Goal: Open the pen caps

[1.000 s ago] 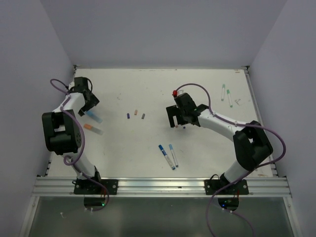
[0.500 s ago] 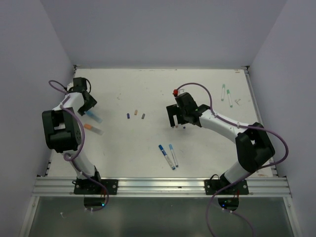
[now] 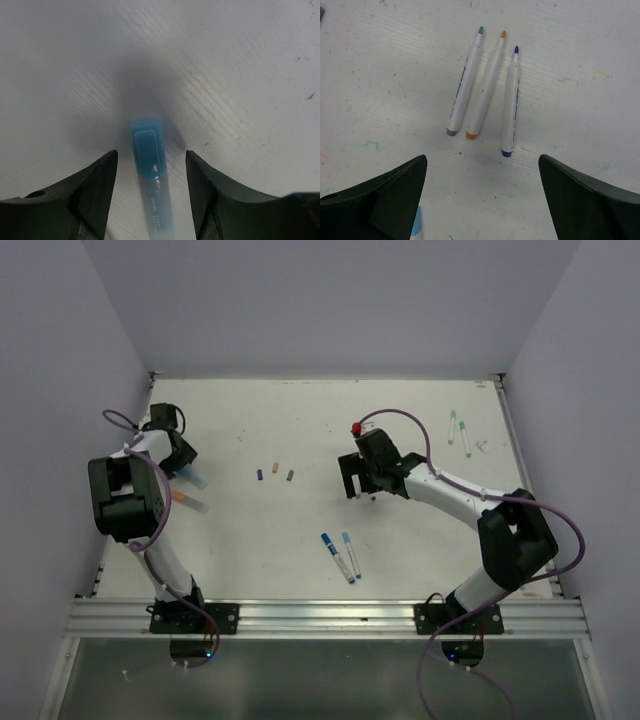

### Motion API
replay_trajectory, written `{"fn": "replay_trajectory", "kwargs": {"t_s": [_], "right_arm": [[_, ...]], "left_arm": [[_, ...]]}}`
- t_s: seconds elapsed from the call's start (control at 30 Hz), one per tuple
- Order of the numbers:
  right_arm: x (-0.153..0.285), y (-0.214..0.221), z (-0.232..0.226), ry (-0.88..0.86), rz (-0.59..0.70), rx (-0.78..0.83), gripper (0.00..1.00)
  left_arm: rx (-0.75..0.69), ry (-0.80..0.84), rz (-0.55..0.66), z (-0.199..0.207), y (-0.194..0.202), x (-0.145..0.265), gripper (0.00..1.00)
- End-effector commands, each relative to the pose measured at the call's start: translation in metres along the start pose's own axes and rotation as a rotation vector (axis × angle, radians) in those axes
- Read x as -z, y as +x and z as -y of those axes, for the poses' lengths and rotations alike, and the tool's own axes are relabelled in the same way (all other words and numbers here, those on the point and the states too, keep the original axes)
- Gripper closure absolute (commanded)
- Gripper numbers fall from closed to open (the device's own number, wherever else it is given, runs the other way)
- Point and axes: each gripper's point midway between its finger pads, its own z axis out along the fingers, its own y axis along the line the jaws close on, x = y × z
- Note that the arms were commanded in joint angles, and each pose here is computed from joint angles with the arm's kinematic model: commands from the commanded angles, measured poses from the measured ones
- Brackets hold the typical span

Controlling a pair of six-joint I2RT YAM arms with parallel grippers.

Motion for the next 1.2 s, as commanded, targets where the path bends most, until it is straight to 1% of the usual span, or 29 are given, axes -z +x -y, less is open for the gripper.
{"fn": "replay_trajectory", "kwargs": {"t_s": [0.0,0.17,0.27,0.3,0.37,0.4,0.43,0.47,0.5,0.53,0.57,0.6,0.63,0.67,0.7,0.73,0.77,0.8,0.83,0.87,0.9,0.93,0.97,1.0,1.03,1.07,1.1,1.17], "right_arm": [[0.012,-0.017,0.001,0.002,0.069,-0.019,0.03],[0.016,-0.02,0.003,0.009,0.08,-0.02,0.03],[0.02,-0.02,0.005,0.01,0.086,-0.021,0.03],[0.023,-0.02,0.004,0.007,0.091,-0.018,0.03],[0.025,-0.02,0.006,0.007,0.093,-0.014,0.03],[0.027,-0.018,0.006,0.008,0.084,-0.008,0.03],[0.03,-0.019,0.007,0.009,0.089,-0.012,0.02],[0.033,-0.02,0.009,0.021,0.092,-0.014,0.01],[0.036,-0.02,0.011,0.029,0.093,-0.019,0.01],[0.048,-0.03,0.012,0.026,0.138,-0.031,0.01],[0.052,-0.03,0.012,0.018,0.157,-0.043,0.01],[0.058,-0.04,0.008,-0.016,0.215,-0.079,0.01],[0.069,-0.042,0.005,-0.056,0.259,-0.098,0.01],[0.076,-0.051,-0.006,-0.124,0.302,-0.108,0.01],[0.08,-0.053,-0.013,-0.164,0.313,-0.114,0.01],[0.087,-0.061,-0.02,-0.203,0.327,-0.119,0.01],[0.083,-0.058,-0.027,-0.231,0.291,-0.117,0.01],[0.087,-0.056,-0.046,-0.332,0.25,-0.103,0.01],[0.093,-0.067,-0.058,-0.386,0.248,-0.097,0.02],[0.085,-0.062,-0.069,-0.433,0.197,-0.097,0.03],[0.093,-0.065,-0.092,-0.566,0.182,-0.109,0.04],[0.095,-0.064,-0.103,-0.633,0.167,-0.122,0.05],[0.097,-0.076,-0.116,-0.708,0.213,-0.133,0.05],[0.107,-0.074,-0.133,-0.826,0.178,-0.175,0.05],[0.107,-0.072,-0.141,-0.882,0.173,-0.19,0.08],[0.114,-0.086,-0.15,-0.948,0.229,-0.191,0.1],[0.112,-0.082,-0.16,-0.989,0.194,-0.224,0.12],[0.11,-0.083,-0.169,-1.017,0.205,-0.237,0.19]], "left_arm": [[0.046,-0.01,0.023,-0.006,-0.005,-0.011,0.41],[0.045,-0.023,0.007,-0.01,0.001,-0.018,0.51],[0.046,-0.029,0.0,-0.011,0.003,-0.022,0.61],[0.047,-0.022,-0.007,-0.011,0.004,-0.023,0.7],[0.05,-0.018,-0.006,-0.011,0.003,-0.023,0.81],[0.051,-0.002,-0.009,-0.008,0.002,-0.02,0.91],[0.052,0.007,-0.006,-0.007,0.001,-0.018,0.97],[0.05,0.025,-0.009,-0.004,0.001,-0.014,1.0],[0.052,0.05,0.007,0.0,-0.005,-0.006,1.0],[0.052,0.07,0.017,0.003,-0.008,-0.001,1.0],[0.04,0.108,0.016,0.009,-0.009,0.006,1.0],[0.039,0.149,0.038,0.016,-0.016,0.019,1.0],[0.022,0.187,0.047,0.025,-0.014,0.028,1.0],[-0.002,0.263,0.069,0.039,-0.019,0.048,1.0],[-0.019,0.315,0.097,0.05,-0.022,0.059,1.0],[-0.062,0.37,0.107,0.067,-0.013,0.075,1.0],[-0.093,0.429,0.13,0.079,-0.011,0.096,1.0],[-0.119,0.497,0.152,0.094,-0.008,0.11,1.0],[-0.17,0.578,0.147,0.114,0.008,0.13,1.0],[-0.203,0.661,0.133,0.124,0.026,0.15,1.0],[-0.219,0.734,0.16,0.136,0.029,0.167,1.0],[-0.264,0.806,0.144,0.149,0.051,0.184,1.0],[-0.287,0.882,0.139,0.156,0.061,0.205,1.0],[-0.325,0.937,0.119,0.163,0.083,0.216,1.0],[-0.333,0.971,0.103,0.165,0.093,0.224,1.0],[-0.341,1.018,0.097,0.166,0.101,0.238,1.0],[-0.349,1.025,0.073,0.162,0.114,0.235,1.0],[-0.34,1.085,0.074,0.163,0.123,0.25,1.0]]}}
